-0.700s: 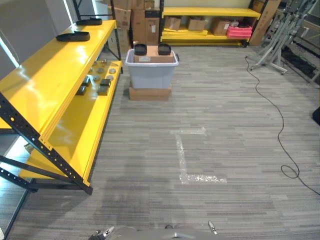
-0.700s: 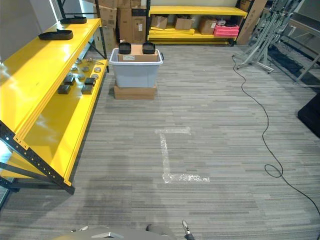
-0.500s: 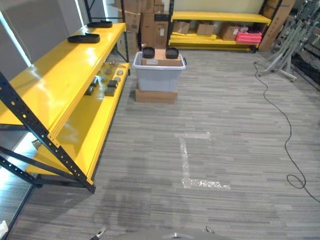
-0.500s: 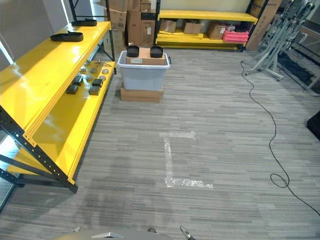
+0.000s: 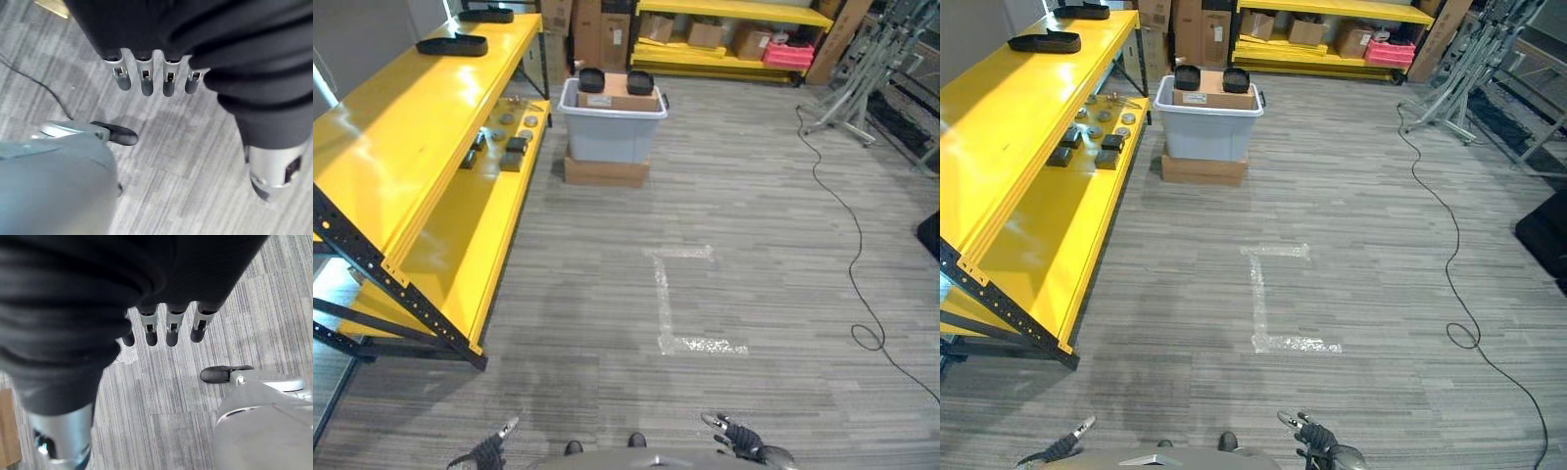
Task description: Move parts from the plastic box to the shelf.
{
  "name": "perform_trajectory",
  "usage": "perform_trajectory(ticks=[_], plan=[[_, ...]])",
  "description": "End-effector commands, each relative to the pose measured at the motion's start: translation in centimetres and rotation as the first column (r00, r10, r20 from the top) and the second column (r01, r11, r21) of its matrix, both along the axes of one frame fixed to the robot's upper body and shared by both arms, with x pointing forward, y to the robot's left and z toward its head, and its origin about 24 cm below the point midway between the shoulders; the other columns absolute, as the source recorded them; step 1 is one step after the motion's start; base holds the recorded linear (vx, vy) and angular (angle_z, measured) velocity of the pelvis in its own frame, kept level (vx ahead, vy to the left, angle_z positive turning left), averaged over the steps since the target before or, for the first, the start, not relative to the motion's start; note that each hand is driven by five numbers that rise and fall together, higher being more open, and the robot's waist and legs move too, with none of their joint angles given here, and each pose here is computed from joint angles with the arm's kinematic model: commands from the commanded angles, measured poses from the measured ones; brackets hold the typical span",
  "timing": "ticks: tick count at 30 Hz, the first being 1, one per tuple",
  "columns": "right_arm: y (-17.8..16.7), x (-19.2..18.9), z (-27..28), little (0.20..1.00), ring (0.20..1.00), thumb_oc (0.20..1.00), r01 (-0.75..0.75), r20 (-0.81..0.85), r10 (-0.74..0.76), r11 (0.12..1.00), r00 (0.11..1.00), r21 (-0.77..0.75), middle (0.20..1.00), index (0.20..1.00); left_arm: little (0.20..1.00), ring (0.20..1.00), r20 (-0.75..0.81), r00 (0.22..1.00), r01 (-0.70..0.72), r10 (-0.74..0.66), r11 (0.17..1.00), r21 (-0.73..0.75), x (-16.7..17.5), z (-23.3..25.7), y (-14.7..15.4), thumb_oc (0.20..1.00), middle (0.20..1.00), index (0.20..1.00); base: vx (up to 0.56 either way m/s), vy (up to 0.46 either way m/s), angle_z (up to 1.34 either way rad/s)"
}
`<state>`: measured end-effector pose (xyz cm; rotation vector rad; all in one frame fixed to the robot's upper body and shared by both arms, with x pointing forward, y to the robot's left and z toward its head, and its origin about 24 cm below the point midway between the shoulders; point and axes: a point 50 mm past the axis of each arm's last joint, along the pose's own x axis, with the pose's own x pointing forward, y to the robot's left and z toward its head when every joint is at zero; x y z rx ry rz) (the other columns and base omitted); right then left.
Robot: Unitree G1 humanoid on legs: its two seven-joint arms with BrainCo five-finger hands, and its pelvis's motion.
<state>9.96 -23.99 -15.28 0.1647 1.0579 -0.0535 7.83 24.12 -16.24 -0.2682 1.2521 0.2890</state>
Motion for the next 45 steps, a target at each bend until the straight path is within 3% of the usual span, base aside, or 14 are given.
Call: perform_trajectory(ticks=[1,10,13,19,24,30,33,38,45], plan=[[-1.1,1.1,0.6,1.0,1.0,1.0,-0.014,0.058,0.016,0.999,0.998,-0.039,1.0,1.0,1.0,1.0,0.003,0.997,0.081,-0.081,0.997,0.007,0.6,-0.1,-0.5,1.0,1.0,1.0,0.0,0.0,0.0],[-1.3,-0.4,-0.1,1.0,1.0,1.0,0.071,-0.077,-0.073,0.997,0.994,-0.025,1.0,1.0,1.0,1.0,-0.018,0.995,0.096,-0.095,0.993,0.068,0.8,-0.1,-0.6,1.0,1.0,1.0,0.0,0.0,0.0],[-1.5,-0.5,-0.1,1.0,1.0,1.0,0.061,-0.096,-0.069,0.995,0.993,-0.076,1.0,1.0,1.0,1.0,-0.029,0.996,0.091,-0.089,0.992,0.084,0.7,-0.2,-0.5,1.0,1.0,1.0,0.0,0.0,0.0],[-1.0,-1.0,-0.4,1.0,1.0,1.0,0.018,-0.157,-0.023,0.999,0.987,-0.036,1.0,1.0,1.0,1.0,-0.004,0.994,0.106,-0.106,0.99,0.091,0.8,-0.1,-0.3,1.0,1.0,1.0,0.02,0.036,0.0],[-2.0,-1.7,-0.3,1.0,1.0,1.0,0.117,-0.177,-0.121,0.993,0.977,-0.034,1.0,1.0,1.0,1.0,0.081,0.992,0.085,-0.095,0.989,0.117,2.2,0.6,0.5,1.0,1.0,1.0,0.05,0.119,0.0],[-1.1,-2.5,-0.7,1.0,1.0,1.0,0.411,-0.228,-0.378,0.904,0.897,0.12,1.0,1.0,1.0,1.0,0.039,0.989,0.136,-0.142,0.983,0.121,1.4,0.3,0.5,1.0,1.0,1.0,0.08,0.16,-0.02],[-0.5,-2.6,-0.8,1.0,1.0,1.0,0.4,-0.268,-0.357,0.907,0.895,0.128,1.0,1.0,1.0,1.0,0.033,0.988,0.146,-0.15,0.983,0.116,1.1,0.3,0.6,1.0,1.0,1.0,0.04,0.126,-0.13],[0.0,-1.7,-0.9,1.0,1.0,1.0,0.256,-0.209,-0.237,0.964,0.949,0.067,1.0,1.0,1.0,1.0,0.044,0.985,0.161,-0.167,0.979,0.124,1.2,0.3,0.5,1.0,1.0,1.0,0.03,0.0,-0.23],[0.1,-3.4,-1.2,1.0,1.0,1.0,0.161,-0.271,-0.139,0.985,0.953,0.058,1.0,1.0,1.0,1.0,0.082,0.982,0.162,-0.169,0.982,0.094,1.9,0.2,-0.6,1.0,1.0,1.0,0.09,-0.11,-0.11]])
